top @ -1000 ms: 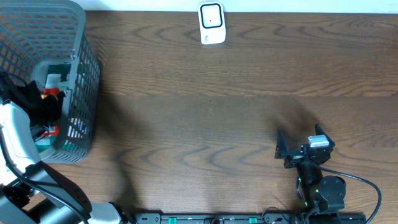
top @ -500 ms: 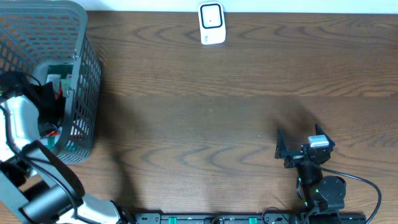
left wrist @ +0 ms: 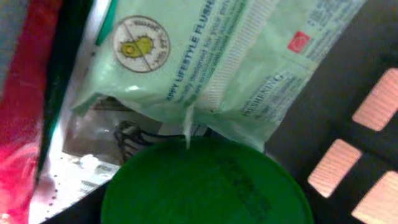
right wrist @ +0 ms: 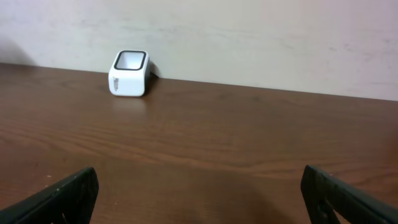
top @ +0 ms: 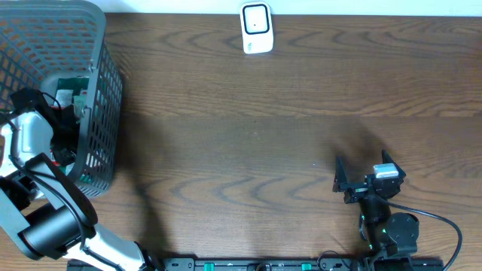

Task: Scan the item barcode
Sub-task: 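Reach the left gripper into the basket and grasp the green-capped jar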

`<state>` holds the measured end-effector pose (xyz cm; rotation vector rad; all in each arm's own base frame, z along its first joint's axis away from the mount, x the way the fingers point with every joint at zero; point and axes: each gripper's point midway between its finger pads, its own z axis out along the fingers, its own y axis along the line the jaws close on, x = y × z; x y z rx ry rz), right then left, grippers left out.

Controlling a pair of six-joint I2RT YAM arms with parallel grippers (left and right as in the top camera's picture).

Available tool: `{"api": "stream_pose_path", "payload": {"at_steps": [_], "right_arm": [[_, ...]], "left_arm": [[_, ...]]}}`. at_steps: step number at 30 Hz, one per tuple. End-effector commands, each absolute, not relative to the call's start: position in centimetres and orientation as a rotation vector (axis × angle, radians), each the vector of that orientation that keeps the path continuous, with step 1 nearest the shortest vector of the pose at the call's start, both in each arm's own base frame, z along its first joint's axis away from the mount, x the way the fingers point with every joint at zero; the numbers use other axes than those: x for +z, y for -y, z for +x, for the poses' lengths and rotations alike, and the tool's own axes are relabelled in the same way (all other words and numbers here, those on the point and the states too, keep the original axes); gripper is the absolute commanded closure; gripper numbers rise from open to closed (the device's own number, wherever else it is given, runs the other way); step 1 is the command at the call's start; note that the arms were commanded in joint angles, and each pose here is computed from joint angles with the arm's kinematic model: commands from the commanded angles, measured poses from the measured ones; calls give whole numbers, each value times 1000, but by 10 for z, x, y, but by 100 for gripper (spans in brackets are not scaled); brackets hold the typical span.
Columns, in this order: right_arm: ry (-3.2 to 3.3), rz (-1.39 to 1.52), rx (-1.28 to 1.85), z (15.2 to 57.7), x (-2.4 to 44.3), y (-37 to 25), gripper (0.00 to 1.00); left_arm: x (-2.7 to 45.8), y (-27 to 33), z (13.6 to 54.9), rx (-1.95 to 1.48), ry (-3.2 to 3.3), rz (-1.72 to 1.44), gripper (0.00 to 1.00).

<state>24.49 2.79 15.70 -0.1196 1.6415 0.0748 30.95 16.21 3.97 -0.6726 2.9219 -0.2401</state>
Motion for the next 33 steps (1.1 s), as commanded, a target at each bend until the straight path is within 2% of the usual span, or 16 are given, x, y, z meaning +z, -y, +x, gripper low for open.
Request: {"api": "stream_pose_path", "payload": {"at_steps": [1, 2, 4, 9, 15, 18, 19, 25, 29, 33], "right_arm": [[-1641, -116, 92, 244, 157, -30, 1], [-1641, -116, 92, 244, 157, -30, 1], [-1641, -116, 92, 244, 157, -30, 1], [-1641, -116, 92, 244, 157, -30, 1], [-1641, -116, 92, 244, 157, -30, 1], [-1641, -116, 92, 244, 157, -30, 1], [-1641, -116, 92, 244, 157, -30, 1], [-1641, -116, 92, 244, 157, -30, 1], [-1641, -116, 92, 244, 157, -30, 1], [-1641, -116, 92, 244, 157, -30, 1]], "left_arm": [[57, -165, 314, -219, -2874, -714, 36], [61, -165, 314, -216, -2868, -717, 36], [70, -164, 311, -211, -2861, -714, 26], [79, -156, 300, -230, -2878, -765, 24], [65, -148, 288, -259, -2910, -820, 12], [56, -144, 282, -270, -2916, -859, 10], [53, -143, 280, -273, -2922, -862, 11], [49, -143, 280, -269, -2915, -859, 34], [57, -150, 288, -252, -2887, -853, 41], [89, -169, 305, -194, -2785, -840, 48]]}}
